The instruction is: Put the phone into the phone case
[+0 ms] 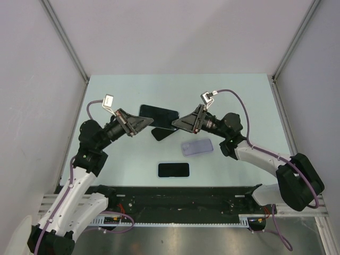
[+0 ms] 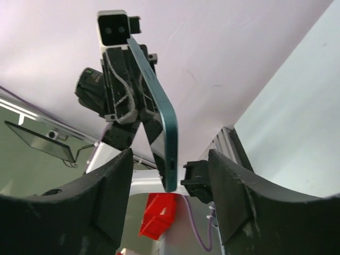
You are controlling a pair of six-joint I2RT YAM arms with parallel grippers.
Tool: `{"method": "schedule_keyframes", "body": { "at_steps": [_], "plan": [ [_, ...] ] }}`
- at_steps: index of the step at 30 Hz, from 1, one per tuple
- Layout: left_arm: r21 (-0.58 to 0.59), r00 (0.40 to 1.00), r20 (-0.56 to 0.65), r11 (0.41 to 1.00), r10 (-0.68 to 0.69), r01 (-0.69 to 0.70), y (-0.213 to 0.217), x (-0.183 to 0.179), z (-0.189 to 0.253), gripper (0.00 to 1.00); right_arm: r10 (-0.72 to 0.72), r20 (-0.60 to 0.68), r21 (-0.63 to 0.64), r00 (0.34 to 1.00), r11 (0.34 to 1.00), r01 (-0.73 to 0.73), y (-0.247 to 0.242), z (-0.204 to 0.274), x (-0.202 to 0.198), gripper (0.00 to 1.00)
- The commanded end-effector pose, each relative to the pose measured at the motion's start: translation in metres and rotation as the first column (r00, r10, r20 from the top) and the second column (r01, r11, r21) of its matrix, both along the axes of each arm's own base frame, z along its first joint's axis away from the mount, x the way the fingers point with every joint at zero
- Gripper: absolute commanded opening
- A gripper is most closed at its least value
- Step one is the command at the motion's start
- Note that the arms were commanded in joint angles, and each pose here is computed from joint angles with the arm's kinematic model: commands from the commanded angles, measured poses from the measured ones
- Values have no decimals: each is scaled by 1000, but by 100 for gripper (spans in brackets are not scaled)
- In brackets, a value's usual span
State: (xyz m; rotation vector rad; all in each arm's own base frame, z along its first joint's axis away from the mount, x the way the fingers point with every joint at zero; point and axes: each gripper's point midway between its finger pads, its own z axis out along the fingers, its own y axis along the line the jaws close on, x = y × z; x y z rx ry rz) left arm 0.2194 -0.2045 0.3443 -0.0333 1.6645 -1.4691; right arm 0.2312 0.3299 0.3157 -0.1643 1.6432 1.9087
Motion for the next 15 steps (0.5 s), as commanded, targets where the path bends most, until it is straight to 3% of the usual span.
{"method": "schedule_keyframes", "body": {
  "at_steps": [1, 2, 5, 7, 10, 13, 15],
  "plan": [
    [-47, 996, 78, 998, -35, 39, -2, -11, 24, 2, 4, 55, 120, 999, 993, -11, -4, 33, -2, 59],
    [-45, 996, 78, 998, -35, 39, -2, -11, 23, 2, 11, 51, 117, 999, 993, -17, -2, 33, -1, 49],
    [-44, 997, 70, 998, -42, 45, -3, -10, 22, 3, 48, 40, 116, 998, 992, -53, 4, 32, -2, 33],
    [-41, 996, 68, 998, -52, 55, -4, -11, 21, 4, 69, 39, 123, 997, 990, -73, 7, 33, -4, 30],
    [-39, 997, 66, 998, -51, 54, -4, -11, 19, 5, 96, 41, 126, 995, 987, -100, 11, 32, -6, 16],
    [-35, 996, 76, 998, -47, 49, -3, -12, 18, 18, 104, 34, 123, 994, 986, -108, 11, 31, -6, 5],
    [-27, 995, 88, 999, -42, 44, -2, -13, 15, 39, 95, 29, 106, 995, 990, -97, 8, 29, -3, 2]
  ]
}}
